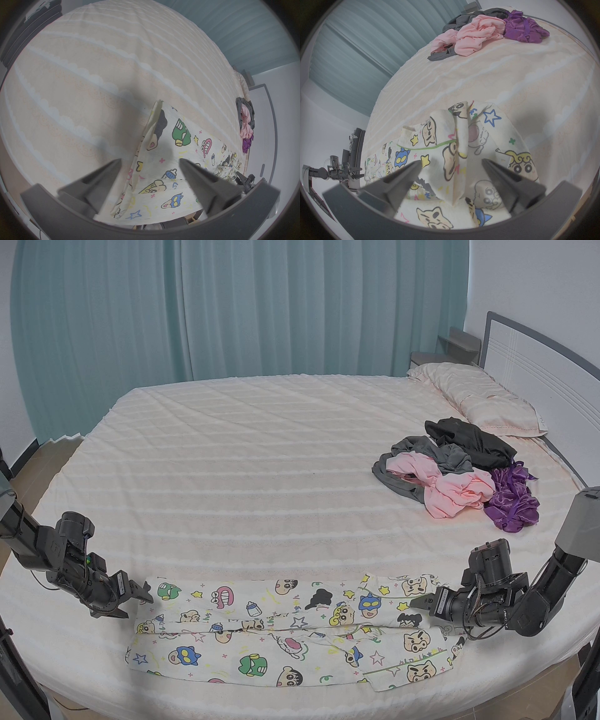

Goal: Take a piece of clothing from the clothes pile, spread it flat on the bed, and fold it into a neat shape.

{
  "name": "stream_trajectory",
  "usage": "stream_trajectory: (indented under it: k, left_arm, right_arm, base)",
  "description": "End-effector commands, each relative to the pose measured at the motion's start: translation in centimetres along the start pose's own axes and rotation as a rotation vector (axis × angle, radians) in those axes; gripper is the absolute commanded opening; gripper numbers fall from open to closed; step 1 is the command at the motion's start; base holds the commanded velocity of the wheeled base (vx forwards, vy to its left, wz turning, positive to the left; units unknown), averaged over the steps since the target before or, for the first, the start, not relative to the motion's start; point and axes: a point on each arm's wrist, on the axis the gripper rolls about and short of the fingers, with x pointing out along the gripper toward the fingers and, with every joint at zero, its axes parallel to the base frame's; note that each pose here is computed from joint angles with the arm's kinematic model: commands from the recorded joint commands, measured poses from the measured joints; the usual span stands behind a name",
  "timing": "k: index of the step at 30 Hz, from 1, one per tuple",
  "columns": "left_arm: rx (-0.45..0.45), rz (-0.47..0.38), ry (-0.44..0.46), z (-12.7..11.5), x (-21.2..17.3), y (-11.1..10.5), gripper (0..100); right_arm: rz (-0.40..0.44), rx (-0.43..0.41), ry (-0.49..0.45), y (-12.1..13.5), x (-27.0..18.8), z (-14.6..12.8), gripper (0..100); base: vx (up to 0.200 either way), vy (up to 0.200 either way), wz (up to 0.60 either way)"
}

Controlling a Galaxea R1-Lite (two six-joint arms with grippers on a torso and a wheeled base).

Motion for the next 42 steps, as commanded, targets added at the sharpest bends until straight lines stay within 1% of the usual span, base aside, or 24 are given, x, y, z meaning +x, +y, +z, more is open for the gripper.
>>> stream_trajectory:
  k: [1,6,12,15,18,21,27,31,34,42]
  left_arm:
    - [-0.02,0.007,-0.009,-0.1,-0.5,0.5,100]
    - [-0.043,0.0,-0.048,0.2,-1.5,0.8,100]
    - [-0.048,-0.006,-0.029,0.0,-1.1,0.5,100]
    - [-0.027,-0.013,-0.009,-0.3,-0.6,-0.1,100]
    - [-0.012,-0.014,0.009,-0.6,0.0,-0.5,100]
    - [0.01,-0.014,0.025,-1.0,0.3,-0.8,100]
    - [0.025,-0.003,0.044,-1.6,0.8,-1.0,100]
    - [0.033,-0.005,0.042,-1.6,0.9,-1.0,100]
    - [0.048,-0.008,0.038,-2.2,1.2,-1.0,100]
    - [0.069,-0.006,0.0,-3.0,1.5,-0.8,100]
  right_arm:
    - [0.028,0.002,-0.032,0.4,-1.6,0.4,100]
    - [0.034,0.008,-0.057,0.4,-3.0,0.4,100]
    - [0.019,0.025,-0.043,-0.2,-3.9,-0.5,100]
    - [0.022,0.088,-0.045,-0.4,-4.7,-0.8,100]
    - [0.017,0.114,-0.038,-0.6,-4.9,-1.1,100]
    - [0.017,0.106,-0.031,-0.6,-5.0,-1.3,100]
    - [0.025,0.101,-0.028,-0.3,-5.0,-1.5,100]
    - [0.026,0.098,-0.026,-0.2,-5.0,-1.5,100]
    - [0.026,0.106,-0.027,-0.3,-5.1,-1.6,100]
    - [0.009,0.115,-0.007,-0.8,-5.1,-2.0,100]
  base:
    - [0.0,0.0,0.0]
    - [0.0,0.0,0.0]
    - [0.0,0.0,0.0]
    - [0.0,0.0,0.0]
    - [0.0,0.0,0.0]
    - [0.0,0.0,0.0]
    - [0.0,0.0,0.0]
    - [0.0,0.0,0.0]
    - [0.0,0.0,0.0]
    - [0.0,0.0,0.0]
